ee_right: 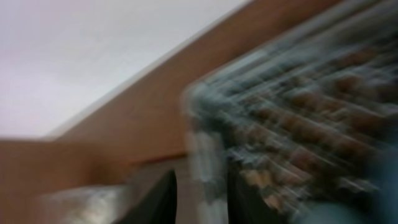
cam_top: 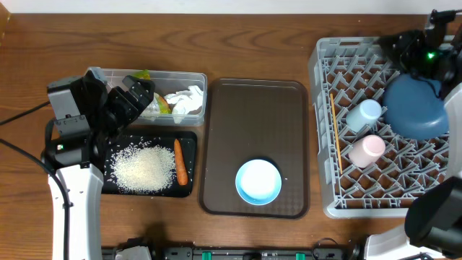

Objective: Sort waste into correct bins and load items into the dishwasher rack

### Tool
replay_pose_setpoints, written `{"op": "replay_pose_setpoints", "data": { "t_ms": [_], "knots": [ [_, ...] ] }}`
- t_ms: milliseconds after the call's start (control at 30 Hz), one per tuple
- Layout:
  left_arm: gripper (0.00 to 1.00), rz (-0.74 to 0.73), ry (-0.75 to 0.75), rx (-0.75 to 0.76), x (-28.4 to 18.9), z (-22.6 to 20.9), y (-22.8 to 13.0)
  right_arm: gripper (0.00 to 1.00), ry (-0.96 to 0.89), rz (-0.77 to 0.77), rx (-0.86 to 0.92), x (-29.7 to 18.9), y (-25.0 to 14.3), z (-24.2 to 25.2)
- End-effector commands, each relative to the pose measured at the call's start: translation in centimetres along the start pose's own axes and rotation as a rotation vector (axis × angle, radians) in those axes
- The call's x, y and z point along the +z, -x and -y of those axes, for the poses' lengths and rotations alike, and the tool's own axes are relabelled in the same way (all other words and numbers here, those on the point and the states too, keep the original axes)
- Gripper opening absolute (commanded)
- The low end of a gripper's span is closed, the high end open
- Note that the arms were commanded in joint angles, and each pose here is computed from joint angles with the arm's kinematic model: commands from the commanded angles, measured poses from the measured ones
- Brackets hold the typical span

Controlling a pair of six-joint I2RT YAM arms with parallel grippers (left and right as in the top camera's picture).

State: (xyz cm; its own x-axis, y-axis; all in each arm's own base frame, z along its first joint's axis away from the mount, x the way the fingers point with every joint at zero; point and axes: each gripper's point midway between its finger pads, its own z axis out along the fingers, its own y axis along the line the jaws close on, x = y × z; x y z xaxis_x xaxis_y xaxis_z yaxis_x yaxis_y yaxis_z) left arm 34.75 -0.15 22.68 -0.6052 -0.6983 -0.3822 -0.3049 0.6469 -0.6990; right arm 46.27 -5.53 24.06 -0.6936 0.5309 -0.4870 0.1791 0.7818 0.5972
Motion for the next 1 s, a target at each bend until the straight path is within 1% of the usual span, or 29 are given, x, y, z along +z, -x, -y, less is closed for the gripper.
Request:
{"op": "replay_pose_setpoints", "data": {
  "t_ms": [0,33,67,167,267,500,567,767,900,967],
  "knots": [
    [1.0,0.014,0.008,0.022,-0.1,-0.1,0.4,0.22,-0.517,0.047,-0.384,-3.7,2.7,6.5],
    [1.0,0.014,0.008,0.022,-0.1,-0.1,0.4,0.18,-0.577,0.029,-0.38,-4.2,2.4,7.5],
    [1.0,0.014,0.008,0.022,-0.1,-0.1,0.4,0.16,-0.596,0.016,-0.365,-4.5,2.1,8.2],
    [1.0,0.013,0.008,0.022,-0.1,-0.1,0.4,0.14,-0.595,-0.029,-0.338,-4.1,0.9,9.4],
    [1.0,0.013,0.008,0.022,-0.1,-0.1,0.4,0.13,-0.657,-0.064,-0.302,-4.4,-0.1,11.7],
    [1.0,0.014,0.007,0.022,-0.1,0.0,0.4,0.1,-0.718,-0.142,-0.154,-4.5,-2.7,17.0],
    [1.0,0.013,0.008,0.022,-0.1,-0.1,0.4,0.08,-0.741,-0.138,-0.088,-4.6,-3.4,18.7],
    [1.0,0.014,0.008,0.022,-0.1,-0.1,0.4,0.07,-0.78,-0.127,-0.018,-5.4,-4.6,22.4],
    [1.0,0.014,0.008,0.022,-0.1,-0.1,0.4,0.06,-0.798,-0.095,0.065,-6.7,-4.4,23.9],
    [1.0,0.014,0.008,0.022,-0.1,-0.1,0.4,0.06,-0.781,-0.091,0.078,-6.8,-4.4,24.0]
  ]
}}
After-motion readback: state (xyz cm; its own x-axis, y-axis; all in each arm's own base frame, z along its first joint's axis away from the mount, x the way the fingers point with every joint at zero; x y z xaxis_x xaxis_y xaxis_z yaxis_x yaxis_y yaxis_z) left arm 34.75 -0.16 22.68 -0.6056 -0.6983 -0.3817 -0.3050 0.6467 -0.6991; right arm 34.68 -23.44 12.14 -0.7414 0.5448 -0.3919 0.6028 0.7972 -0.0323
